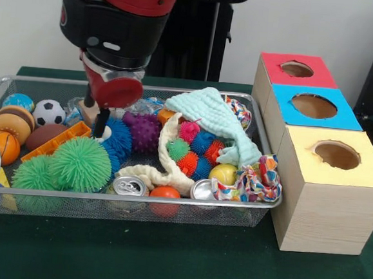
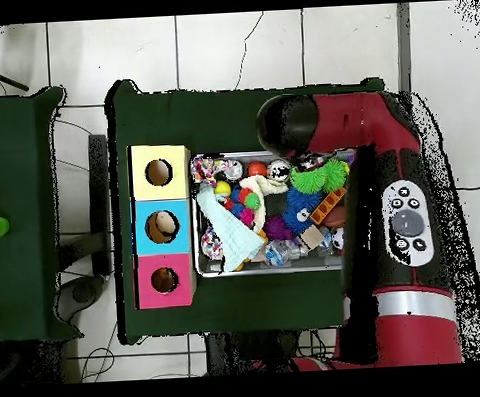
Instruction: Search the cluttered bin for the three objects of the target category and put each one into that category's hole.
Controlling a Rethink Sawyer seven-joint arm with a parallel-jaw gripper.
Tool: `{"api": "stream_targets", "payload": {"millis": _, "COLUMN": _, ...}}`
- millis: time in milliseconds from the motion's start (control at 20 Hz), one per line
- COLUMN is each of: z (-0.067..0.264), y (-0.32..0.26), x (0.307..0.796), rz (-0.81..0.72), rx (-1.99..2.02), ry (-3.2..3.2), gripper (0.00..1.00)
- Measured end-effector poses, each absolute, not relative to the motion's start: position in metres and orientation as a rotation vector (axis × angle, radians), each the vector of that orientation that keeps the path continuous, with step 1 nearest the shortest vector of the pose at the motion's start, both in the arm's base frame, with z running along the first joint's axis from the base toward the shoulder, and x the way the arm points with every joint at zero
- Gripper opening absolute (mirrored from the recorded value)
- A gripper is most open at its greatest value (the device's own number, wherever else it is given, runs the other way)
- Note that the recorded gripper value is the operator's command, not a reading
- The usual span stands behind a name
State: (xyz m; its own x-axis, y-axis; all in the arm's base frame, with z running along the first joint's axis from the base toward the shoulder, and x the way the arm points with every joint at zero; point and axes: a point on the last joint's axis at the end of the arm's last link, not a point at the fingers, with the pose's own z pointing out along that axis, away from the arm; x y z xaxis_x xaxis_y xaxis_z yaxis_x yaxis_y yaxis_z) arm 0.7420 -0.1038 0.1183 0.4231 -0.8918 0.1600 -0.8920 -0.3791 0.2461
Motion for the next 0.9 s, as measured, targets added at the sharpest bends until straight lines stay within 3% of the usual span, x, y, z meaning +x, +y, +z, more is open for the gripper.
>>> {"api": "stream_targets", "payload": {"millis": 900, "z": 0.097, "y": -0.08, "x": 0.78, "rz": 0.119, "rx": 2.366, "ry": -1.495, "gripper": 1.0}}
